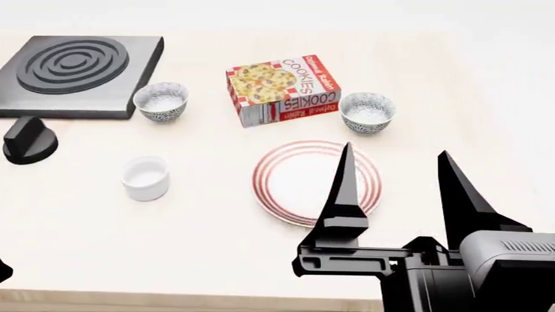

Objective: Pick the akita bowl next to the plate and place it on the plate.

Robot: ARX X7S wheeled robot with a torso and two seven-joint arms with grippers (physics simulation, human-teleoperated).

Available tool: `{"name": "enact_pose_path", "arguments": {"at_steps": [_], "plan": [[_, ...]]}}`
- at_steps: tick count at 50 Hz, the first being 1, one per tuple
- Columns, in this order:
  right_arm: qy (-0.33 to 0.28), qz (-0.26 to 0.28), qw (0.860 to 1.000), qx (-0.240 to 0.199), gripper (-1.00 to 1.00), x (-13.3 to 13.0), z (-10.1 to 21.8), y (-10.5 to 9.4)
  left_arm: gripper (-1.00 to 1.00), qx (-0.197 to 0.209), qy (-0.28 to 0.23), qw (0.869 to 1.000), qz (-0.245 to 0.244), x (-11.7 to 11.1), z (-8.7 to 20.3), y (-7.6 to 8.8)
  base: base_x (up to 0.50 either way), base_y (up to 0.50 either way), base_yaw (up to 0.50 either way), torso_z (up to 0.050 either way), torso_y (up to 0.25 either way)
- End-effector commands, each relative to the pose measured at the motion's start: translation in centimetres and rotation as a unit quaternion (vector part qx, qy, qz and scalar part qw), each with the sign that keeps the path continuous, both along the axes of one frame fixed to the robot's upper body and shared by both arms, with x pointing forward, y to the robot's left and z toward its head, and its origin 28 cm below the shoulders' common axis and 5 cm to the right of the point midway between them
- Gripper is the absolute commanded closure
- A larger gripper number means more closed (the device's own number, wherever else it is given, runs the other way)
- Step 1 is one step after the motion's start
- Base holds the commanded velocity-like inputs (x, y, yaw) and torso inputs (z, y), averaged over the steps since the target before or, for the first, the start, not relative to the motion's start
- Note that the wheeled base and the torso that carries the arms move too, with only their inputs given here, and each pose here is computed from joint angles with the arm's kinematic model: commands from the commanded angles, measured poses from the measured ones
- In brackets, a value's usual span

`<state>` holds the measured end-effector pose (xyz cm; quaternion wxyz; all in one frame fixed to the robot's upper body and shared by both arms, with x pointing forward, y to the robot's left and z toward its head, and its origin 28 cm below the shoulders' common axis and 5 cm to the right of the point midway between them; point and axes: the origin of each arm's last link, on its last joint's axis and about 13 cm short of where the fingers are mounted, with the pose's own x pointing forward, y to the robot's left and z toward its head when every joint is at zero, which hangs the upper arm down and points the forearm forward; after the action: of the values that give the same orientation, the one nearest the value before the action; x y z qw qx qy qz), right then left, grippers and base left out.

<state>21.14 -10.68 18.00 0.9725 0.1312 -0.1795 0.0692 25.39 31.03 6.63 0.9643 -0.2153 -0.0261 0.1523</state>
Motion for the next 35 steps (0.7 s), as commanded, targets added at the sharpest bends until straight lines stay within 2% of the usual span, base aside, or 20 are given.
{"name": "enact_pose_path", "arguments": {"at_steps": [1,11,25,35], "plan": [[0.002,-0.001,1.000,-0.001,-1.00,-0.03,0.00,-0.01,-1.00,-0.001,0.001,1.000,0.001,0.00,0.01,-0.03,0.00,-0.50,0.00,0.000,0.000],[-0.002,-0.008,1.000,0.000,-1.00,0.02,-0.05,-0.08,-1.00,-0.002,0.001,1.000,0.000,0.03,0.00,-0.03,0.00,-0.49,0.00,0.000,0.000],[0.010,-0.002,1.000,-0.025,-1.00,0.14,-0.31,0.07,-1.00,-0.002,0.002,1.000,0.001,0.01,-0.03,-0.05,0.02,0.00,0.00,0.000,0.000],[0.013,0.001,1.000,-0.022,-1.00,0.16,-0.32,0.08,-1.00,-0.002,0.002,1.000,0.001,0.02,0.05,-0.04,0.30,0.00,0.00,0.000,0.000]]}}
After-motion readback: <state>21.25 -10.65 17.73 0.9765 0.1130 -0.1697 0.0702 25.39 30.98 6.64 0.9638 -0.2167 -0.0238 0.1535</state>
